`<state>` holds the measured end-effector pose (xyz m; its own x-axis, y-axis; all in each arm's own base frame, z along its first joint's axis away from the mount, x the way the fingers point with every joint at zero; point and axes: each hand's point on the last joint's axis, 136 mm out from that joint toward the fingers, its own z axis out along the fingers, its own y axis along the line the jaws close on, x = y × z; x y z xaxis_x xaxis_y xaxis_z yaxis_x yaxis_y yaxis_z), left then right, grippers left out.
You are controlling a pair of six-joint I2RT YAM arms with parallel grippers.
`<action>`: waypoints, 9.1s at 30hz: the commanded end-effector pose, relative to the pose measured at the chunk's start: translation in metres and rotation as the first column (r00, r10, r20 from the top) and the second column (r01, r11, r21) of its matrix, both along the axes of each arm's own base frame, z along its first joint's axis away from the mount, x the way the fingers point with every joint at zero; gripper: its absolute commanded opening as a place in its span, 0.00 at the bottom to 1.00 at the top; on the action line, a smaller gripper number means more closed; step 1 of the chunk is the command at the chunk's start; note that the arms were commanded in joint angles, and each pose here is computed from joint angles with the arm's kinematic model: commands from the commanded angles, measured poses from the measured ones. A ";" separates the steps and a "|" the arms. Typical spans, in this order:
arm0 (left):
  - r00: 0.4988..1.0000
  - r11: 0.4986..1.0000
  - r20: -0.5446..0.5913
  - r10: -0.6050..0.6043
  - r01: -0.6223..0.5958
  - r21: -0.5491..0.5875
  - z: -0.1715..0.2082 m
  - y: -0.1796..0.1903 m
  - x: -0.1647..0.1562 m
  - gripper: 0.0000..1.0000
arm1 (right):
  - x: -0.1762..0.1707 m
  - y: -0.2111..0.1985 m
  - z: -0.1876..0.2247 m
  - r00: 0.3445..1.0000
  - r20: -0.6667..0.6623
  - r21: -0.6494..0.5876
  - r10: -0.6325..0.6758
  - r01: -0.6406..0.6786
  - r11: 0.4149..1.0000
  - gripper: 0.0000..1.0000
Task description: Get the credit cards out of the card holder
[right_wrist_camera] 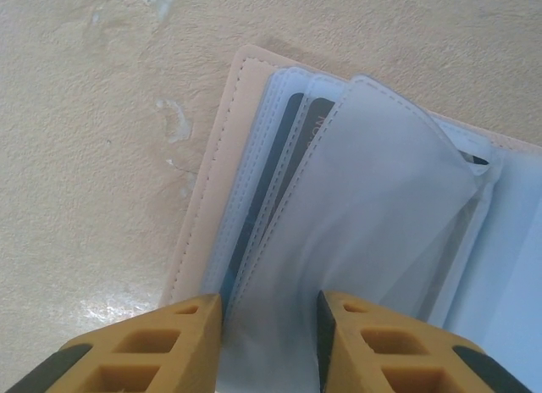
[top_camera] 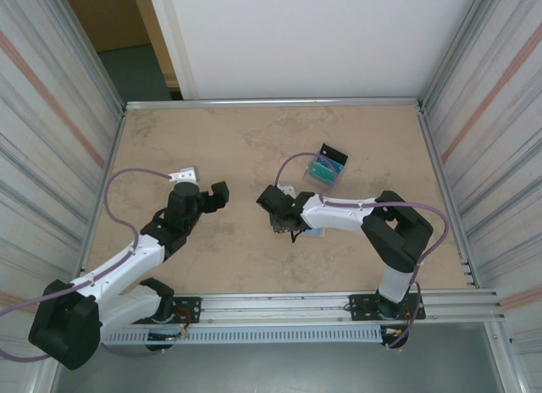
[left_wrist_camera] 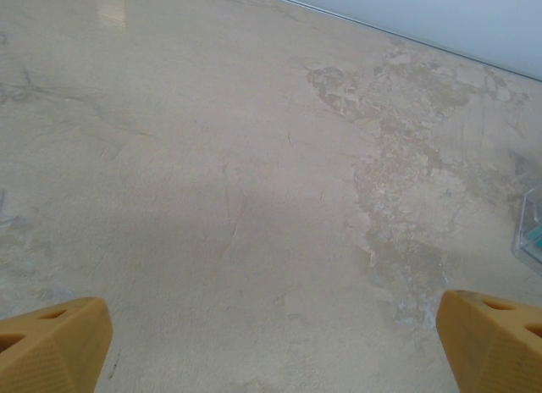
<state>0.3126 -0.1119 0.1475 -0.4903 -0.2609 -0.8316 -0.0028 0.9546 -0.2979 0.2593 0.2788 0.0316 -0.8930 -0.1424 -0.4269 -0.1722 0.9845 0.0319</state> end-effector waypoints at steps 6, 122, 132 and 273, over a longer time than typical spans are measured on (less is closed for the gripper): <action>0.999 1.000 0.043 -0.002 0.003 -0.024 0.021 -0.001 0.004 0.99 | -0.011 0.009 0.010 0.997 -0.033 0.086 0.071 -0.068 0.994 0.34; 0.911 0.879 -0.185 -0.368 0.406 0.250 -0.031 -0.140 -0.002 0.98 | -0.023 -0.105 0.012 0.966 -0.087 0.237 -0.244 0.258 0.936 0.24; 0.884 0.846 -0.262 -0.388 0.454 0.279 -0.059 -0.153 -0.017 0.99 | -0.016 -0.104 0.037 0.966 -0.070 0.346 -0.249 0.258 0.902 0.21; 0.830 0.815 -0.491 -0.264 0.464 0.347 -0.127 -0.132 -0.041 0.99 | 0.004 -0.042 -0.014 0.935 -0.351 0.632 -0.048 0.275 0.725 0.00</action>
